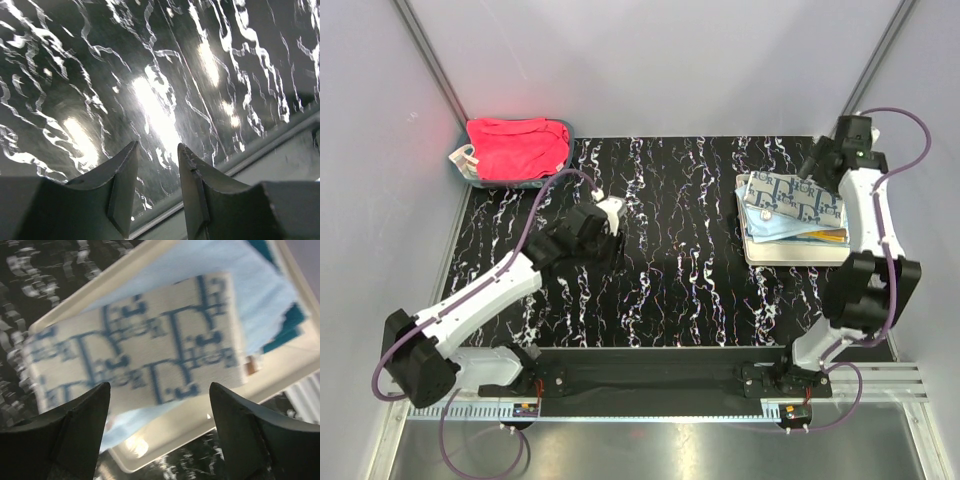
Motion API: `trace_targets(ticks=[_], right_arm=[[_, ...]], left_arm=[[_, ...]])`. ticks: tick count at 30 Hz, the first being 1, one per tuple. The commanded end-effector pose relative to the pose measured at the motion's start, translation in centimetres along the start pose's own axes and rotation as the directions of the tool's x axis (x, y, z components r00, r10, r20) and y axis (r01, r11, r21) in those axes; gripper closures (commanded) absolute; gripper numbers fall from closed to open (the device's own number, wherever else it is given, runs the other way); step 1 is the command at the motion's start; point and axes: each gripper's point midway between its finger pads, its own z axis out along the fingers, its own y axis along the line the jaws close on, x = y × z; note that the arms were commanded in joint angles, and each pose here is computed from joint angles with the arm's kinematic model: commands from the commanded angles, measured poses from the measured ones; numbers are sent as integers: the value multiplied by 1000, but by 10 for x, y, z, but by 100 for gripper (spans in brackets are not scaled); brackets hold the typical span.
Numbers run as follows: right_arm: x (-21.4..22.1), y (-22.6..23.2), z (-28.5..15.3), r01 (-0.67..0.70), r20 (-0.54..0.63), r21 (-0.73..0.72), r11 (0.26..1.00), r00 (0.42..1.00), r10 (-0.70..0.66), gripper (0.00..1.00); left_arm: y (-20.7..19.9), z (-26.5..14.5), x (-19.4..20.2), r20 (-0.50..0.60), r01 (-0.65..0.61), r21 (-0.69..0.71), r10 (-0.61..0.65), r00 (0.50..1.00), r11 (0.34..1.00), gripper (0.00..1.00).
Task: Fold and stack the towels
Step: Neatly place the folded towel into the bin, then grab crumpled towel
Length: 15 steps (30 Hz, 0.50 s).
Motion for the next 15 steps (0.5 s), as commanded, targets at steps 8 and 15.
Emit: trace_targets(ticks=[8,15], right_arm=[[95,209,-74,134,67,-497,858,991,-116,14],[195,248,-95,227,-12,-630,742,953,-302,14]], left_arm=[[115,4,-183,510,496,-279,-310,802,822,57],[255,27,-266,698,679,-406,-272,662,611,48]])
